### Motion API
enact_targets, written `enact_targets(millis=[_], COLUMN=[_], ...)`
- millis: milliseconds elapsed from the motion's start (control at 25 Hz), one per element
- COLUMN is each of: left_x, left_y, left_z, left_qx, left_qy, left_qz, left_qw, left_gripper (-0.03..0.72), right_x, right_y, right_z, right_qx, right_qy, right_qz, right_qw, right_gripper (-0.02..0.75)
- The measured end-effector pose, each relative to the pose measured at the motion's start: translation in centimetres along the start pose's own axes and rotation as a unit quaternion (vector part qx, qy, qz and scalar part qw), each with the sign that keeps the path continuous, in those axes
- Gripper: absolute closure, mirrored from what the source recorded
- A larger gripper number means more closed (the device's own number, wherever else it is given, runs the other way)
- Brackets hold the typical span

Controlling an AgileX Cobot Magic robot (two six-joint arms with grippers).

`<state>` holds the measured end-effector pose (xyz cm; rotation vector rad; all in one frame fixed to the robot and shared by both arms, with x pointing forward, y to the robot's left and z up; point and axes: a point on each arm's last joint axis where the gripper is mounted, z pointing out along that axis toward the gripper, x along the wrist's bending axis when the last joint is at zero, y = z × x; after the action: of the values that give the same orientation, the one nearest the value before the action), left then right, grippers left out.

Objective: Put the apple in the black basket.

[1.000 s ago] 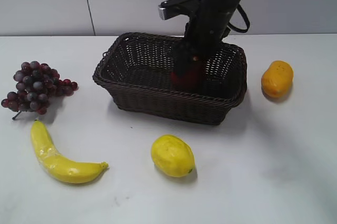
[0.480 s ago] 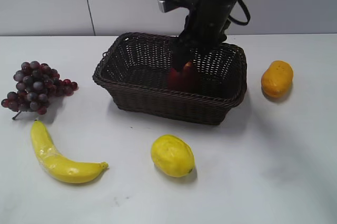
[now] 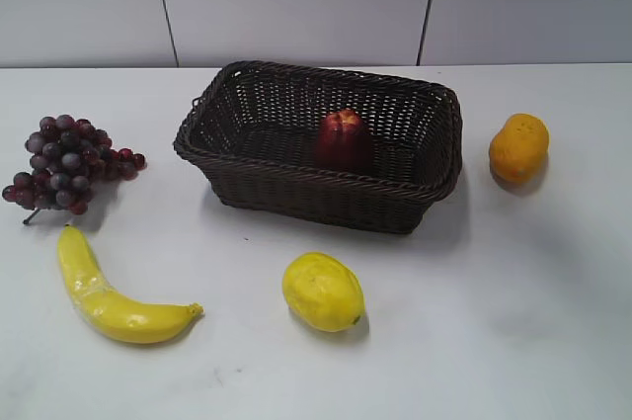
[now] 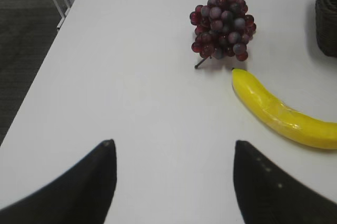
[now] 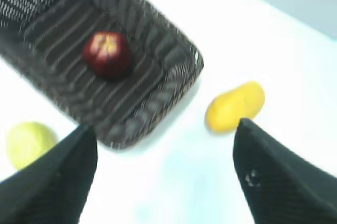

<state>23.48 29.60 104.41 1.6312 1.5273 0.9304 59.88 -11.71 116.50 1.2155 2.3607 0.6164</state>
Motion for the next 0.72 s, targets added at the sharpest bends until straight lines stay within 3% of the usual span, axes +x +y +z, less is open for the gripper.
enact_targets(millis=[240, 440, 720], left_x=[0.0, 0.0, 0.0], left_y=[0.0, 0.0, 0.0], left_z=[0.0, 0.0, 0.0], left_qx=[0.000, 0.000, 0.000], left_qy=[0.000, 0.000, 0.000], left_qz=[0.000, 0.000, 0.000], left_qw=[1.000, 1.000, 1.000], left_gripper=[0.167, 0.167, 0.167], right_x=[0.1, 1.6, 3.3], right_y=[-4.3, -12.3, -23.8], right_z=[-5.3, -7.1, -8.0], right_qx=[0.006, 0.060, 0.071], right_qy=[-0.007, 0.018, 0.015], right_qz=[0.037, 0.046, 0.040], right_qw=[0.999, 0.997, 0.997], right_gripper=[0.135, 0.144, 0.145])
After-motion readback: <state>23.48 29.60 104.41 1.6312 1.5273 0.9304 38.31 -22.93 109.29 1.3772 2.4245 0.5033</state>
